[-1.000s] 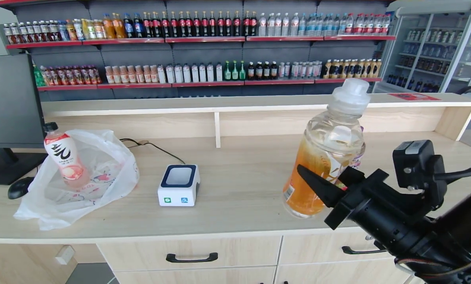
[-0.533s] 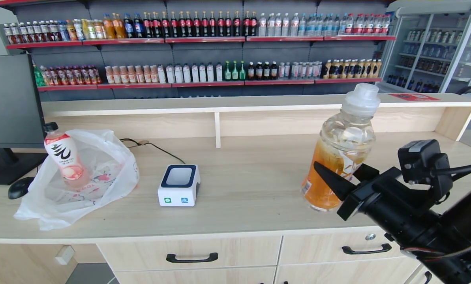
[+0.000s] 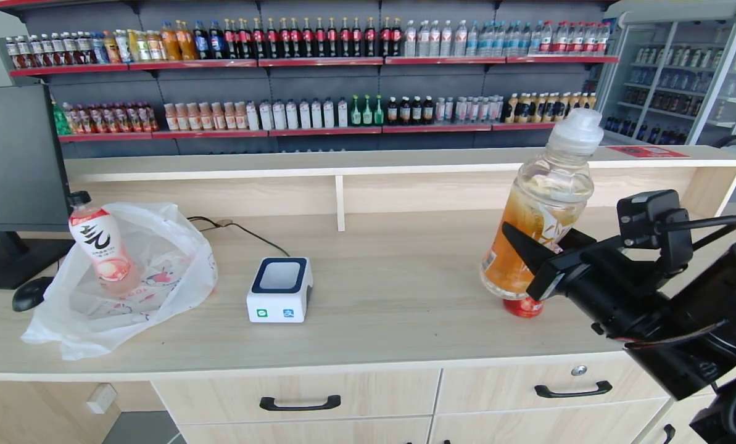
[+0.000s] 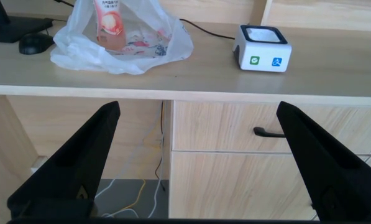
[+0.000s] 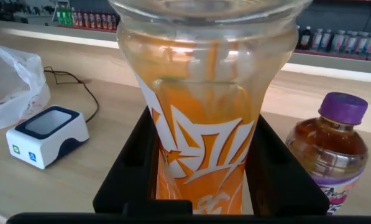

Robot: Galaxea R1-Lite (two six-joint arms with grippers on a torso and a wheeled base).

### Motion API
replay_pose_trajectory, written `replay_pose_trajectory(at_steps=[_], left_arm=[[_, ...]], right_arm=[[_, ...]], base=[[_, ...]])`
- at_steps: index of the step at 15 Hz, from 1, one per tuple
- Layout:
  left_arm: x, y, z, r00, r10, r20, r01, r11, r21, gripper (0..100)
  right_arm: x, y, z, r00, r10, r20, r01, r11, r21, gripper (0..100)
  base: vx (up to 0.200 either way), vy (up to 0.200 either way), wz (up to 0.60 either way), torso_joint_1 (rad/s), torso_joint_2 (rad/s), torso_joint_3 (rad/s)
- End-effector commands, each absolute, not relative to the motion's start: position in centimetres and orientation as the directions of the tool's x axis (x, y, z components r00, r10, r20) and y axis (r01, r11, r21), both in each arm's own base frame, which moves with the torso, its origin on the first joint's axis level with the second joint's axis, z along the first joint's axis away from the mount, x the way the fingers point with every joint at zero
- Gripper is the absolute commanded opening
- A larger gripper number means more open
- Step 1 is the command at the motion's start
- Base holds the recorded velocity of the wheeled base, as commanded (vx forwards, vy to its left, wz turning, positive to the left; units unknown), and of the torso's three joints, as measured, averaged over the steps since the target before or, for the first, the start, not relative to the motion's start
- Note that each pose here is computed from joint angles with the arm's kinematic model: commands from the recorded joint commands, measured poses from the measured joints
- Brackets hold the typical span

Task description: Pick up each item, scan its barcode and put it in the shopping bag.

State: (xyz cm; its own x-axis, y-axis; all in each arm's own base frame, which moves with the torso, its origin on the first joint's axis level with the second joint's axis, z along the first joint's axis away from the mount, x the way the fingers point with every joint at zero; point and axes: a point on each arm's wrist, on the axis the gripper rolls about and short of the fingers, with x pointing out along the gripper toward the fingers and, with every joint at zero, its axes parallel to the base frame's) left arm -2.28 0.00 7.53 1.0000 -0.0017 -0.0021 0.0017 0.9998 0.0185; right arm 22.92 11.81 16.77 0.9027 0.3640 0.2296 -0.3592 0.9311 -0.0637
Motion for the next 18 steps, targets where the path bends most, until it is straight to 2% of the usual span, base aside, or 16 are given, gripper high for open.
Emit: replay_pose_trajectory(at_steps=[1,5,18], left_arm=[[-2.3,0.0,7.5,1.0,-0.002,-0.002,0.002,1.0,0.02,100],[-2.3,0.0,7.5,1.0,-0.002,-0.002,0.002,1.0,0.018,100],[-2.3,0.0,7.6,1.0,0.003,0.005,-0.003,1.0,-0.011,100]], right_arm=[[24.1,12.0,16.3,0.909,0.353,0.22,-0.347,0.935,-0.065,0],[24.8,12.4,17.1,0.901,0.35,0.257,-0.347,0.936,-0.059,0],[23.9,12.2,17.9,0.89,0.357,0.283,-0.357,0.933,-0.053,0]], base=[[0.0,0.0,0.0,0.0,0.0,0.0],[0.0,0.0,0.0,0.0,0.0,0.0],[0.0,0.2,0.0,0.004,0.01,0.002]])
